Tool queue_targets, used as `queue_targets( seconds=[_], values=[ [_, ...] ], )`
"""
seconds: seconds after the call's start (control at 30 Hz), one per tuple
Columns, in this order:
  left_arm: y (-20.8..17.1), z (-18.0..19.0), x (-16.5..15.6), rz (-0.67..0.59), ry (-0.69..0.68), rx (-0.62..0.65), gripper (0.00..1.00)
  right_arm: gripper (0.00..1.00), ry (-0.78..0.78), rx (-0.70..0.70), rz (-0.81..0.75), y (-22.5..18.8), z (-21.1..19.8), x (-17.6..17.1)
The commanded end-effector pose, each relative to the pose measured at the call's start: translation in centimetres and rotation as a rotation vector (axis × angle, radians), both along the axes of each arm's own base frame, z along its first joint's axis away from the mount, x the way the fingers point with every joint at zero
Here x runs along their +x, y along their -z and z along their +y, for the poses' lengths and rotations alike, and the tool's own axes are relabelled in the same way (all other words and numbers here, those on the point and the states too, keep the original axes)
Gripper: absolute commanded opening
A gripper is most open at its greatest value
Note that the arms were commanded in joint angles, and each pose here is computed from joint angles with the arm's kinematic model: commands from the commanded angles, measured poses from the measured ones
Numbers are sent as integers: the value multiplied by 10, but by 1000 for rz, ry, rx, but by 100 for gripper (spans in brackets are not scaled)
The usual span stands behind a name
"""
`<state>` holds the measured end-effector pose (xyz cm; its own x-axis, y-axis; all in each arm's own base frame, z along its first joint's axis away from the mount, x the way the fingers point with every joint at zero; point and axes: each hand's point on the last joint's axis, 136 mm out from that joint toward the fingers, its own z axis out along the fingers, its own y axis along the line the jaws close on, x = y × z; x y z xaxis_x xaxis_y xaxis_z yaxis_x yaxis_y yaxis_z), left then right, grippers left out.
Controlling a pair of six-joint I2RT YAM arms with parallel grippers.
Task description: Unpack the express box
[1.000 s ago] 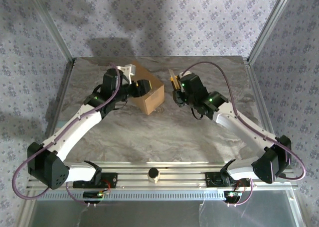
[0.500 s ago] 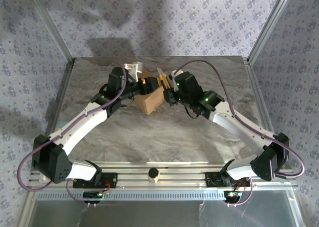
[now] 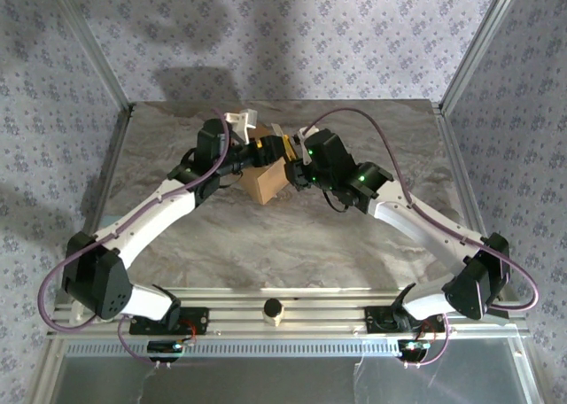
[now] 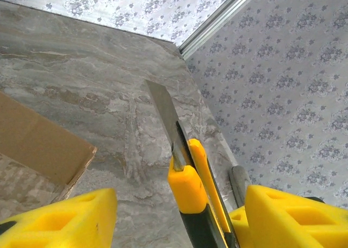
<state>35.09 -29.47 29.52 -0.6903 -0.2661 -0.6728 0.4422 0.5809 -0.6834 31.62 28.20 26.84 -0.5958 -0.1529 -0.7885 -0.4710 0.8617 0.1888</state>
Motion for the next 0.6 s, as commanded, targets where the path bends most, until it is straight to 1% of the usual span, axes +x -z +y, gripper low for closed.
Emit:
queue_targets(
  seconds=[0.0, 0.13, 0.4, 0.57],
  values=[
    [-27, -10, 1, -50, 35, -65, 62, 9, -30, 42, -54, -25, 11, 2],
    [-27, -16, 4, -47, 50, -74, 59, 9, -38, 45, -53, -25, 14, 2],
    [-25, -20, 8, -44, 59, -72, 57, 9, -52, 49, -47, -24, 22, 3],
    [-20, -23, 8, -27, 69, -69, 53, 9, -53, 49, -48, -25, 23, 4]
  ],
)
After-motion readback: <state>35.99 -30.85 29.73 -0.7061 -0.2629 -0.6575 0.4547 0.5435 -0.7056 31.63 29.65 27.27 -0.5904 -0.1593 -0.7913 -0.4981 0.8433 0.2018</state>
